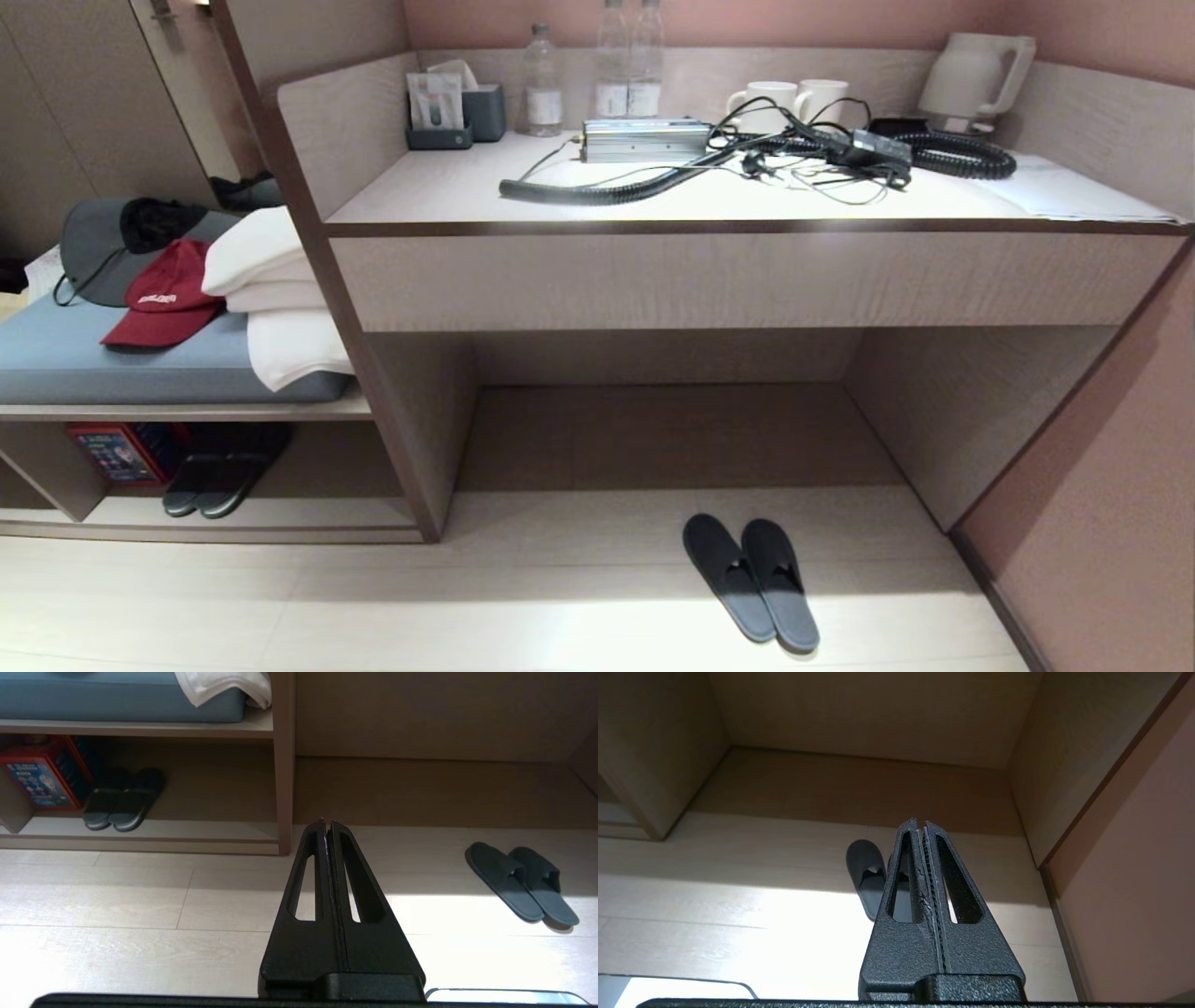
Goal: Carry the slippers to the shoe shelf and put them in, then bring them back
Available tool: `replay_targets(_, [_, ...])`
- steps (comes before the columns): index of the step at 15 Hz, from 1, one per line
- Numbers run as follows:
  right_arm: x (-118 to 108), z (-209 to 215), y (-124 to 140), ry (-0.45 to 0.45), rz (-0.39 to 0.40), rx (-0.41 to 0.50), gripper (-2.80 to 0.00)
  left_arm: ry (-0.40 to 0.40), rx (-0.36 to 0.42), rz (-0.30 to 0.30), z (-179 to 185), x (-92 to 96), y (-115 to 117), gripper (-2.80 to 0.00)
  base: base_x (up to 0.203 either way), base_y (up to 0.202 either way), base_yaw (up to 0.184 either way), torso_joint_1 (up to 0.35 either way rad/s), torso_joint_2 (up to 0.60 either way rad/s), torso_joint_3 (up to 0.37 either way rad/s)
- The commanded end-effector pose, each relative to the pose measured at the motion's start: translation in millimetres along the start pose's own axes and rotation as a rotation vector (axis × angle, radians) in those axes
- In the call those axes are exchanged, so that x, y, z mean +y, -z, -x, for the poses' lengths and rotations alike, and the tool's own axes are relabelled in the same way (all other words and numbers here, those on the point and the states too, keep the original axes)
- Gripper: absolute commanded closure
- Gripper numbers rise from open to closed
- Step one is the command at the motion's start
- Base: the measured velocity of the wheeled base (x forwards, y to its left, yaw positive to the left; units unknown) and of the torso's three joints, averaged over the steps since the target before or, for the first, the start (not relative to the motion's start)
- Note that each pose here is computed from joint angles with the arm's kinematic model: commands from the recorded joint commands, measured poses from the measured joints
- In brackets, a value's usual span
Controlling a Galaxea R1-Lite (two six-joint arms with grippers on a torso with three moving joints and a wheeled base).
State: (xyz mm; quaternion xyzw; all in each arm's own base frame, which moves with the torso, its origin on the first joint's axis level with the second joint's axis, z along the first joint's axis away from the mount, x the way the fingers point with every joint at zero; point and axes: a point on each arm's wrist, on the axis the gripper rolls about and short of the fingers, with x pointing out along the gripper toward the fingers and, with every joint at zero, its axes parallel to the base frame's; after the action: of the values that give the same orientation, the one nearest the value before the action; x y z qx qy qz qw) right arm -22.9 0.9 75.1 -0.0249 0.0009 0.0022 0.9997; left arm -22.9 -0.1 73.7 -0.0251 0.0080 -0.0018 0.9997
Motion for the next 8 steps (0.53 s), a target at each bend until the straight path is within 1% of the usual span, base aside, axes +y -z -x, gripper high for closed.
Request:
replay_targets(1, [0.0,0.0,0.0,0.0,0.001,0.0,0.0,0.002,0.001,0.0,-0.1,0.0,0.0,0.0,0.0,0.0,0.0,-0.001,0.0,0.206])
replay_targets(5, [0.0,-0.1,0.0,0.0,0.001,0.001,0.0,0.0,0.001,-0.001,-0.1,0.0,0.0,0.0,0.0,0.0,0.0,0.002,0.0,0.2])
replay_targets(8, [0.0,-0.1,0.0,0.0,0.001,0.001,0.0,0.002,0.001,-0.003,-0.1,0.0,0.0,0.0,0.0,0.0,0.0,0.002,0.0,0.078])
